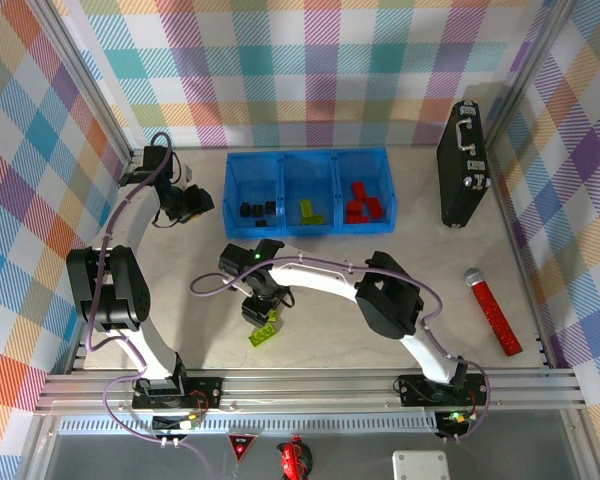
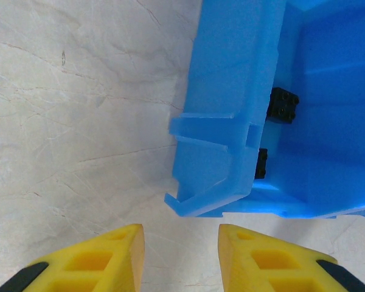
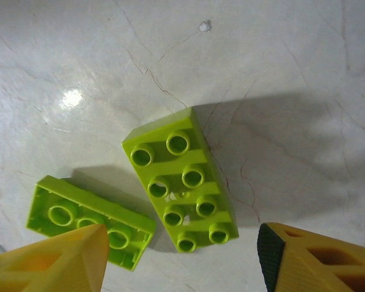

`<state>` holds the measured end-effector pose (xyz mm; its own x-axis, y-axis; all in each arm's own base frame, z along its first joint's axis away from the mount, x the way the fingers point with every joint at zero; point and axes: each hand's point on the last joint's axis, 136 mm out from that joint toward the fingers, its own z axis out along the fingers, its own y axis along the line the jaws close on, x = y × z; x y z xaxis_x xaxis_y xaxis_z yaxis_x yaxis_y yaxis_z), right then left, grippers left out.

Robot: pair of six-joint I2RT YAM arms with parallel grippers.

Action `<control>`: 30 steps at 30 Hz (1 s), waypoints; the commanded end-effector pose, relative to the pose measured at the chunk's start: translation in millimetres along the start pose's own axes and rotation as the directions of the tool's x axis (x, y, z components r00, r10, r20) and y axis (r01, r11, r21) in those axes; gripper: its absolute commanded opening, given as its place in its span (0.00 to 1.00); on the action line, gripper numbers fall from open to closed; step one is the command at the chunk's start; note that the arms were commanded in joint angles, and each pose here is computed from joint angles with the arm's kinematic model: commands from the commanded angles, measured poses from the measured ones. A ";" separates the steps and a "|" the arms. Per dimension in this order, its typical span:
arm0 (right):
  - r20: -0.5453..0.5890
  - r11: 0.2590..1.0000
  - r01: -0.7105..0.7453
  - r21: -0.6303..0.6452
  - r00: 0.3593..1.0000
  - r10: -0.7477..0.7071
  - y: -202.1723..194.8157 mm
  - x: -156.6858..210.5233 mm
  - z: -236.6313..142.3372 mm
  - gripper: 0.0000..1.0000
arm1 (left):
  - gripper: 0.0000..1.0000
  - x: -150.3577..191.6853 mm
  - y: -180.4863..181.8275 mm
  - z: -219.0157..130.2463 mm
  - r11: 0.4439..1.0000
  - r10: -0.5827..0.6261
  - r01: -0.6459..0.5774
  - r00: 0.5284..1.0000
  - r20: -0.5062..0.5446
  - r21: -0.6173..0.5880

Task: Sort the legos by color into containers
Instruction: Pick up the lego from the bottom-center of the table.

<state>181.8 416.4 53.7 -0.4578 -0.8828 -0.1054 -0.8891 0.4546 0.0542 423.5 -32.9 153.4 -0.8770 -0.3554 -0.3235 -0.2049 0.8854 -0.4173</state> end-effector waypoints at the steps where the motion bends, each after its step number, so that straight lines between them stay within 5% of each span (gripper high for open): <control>1: -0.020 0.988 0.152 -0.027 0.988 -0.152 8.3 -3.9 -2.7 0.67 | 0.37 1.8 5.6 -2.1 1.000 0.006 -0.006 1.000 -0.011 -0.009; 12: -0.024 0.972 0.219 -0.085 0.975 -0.222 20.2 -27.2 2.7 0.67 | 0.37 2.6 5.4 0.1 1.000 0.003 -0.003 1.000 -0.017 -0.004; 30: -0.149 0.963 0.268 0.026 0.954 -0.262 12.7 -15.1 36.0 0.65 | 0.37 3.1 6.8 3.3 1.000 -0.001 0.001 1.000 -0.027 -0.007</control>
<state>182.3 447.2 21.6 -0.2263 -0.9740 -0.0135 -0.9740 0.2261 0.0154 423.7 -33.0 151.9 -0.8782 -0.3555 -0.3199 -0.2063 0.8852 -0.4170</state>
